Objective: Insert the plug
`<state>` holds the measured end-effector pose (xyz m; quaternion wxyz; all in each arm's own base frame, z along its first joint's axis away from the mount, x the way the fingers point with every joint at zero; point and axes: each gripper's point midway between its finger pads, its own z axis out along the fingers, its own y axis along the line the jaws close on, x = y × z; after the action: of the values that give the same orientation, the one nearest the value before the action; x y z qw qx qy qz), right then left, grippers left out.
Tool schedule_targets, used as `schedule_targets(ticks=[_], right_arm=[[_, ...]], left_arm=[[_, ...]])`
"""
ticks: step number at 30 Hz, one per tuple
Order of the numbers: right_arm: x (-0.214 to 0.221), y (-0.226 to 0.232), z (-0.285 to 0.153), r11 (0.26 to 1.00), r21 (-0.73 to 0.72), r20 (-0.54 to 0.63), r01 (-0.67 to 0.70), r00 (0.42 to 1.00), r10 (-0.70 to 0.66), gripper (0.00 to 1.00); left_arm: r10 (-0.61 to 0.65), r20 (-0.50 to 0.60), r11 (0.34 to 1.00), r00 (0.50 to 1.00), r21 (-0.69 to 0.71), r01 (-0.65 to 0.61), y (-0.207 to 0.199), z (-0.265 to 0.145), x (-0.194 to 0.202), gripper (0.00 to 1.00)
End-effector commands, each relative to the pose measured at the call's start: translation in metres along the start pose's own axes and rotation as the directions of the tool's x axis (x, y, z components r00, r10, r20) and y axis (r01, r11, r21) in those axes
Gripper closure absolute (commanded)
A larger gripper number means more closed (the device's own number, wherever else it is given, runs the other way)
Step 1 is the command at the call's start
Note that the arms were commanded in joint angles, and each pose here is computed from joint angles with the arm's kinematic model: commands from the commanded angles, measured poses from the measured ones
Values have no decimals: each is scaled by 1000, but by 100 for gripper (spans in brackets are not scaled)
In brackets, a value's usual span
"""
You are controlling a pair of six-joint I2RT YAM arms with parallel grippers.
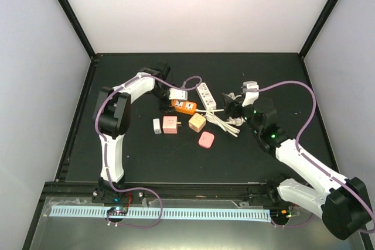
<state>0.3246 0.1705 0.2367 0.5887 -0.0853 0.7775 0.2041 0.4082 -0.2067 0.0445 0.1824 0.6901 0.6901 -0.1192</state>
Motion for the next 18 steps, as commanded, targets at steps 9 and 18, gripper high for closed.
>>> schedule_targets(ticks=[9,18], right_arm=[[-4,2,-17,998,-25,56,-56,997,57,19],[-7,4,-20,997,-36,71,-71,995,74,22]], left_arm=[[111,-155,994,982,26,-108,-17,26,-4,36],[109,-172,994,979,-7,-112,-20,34,-11,59]])
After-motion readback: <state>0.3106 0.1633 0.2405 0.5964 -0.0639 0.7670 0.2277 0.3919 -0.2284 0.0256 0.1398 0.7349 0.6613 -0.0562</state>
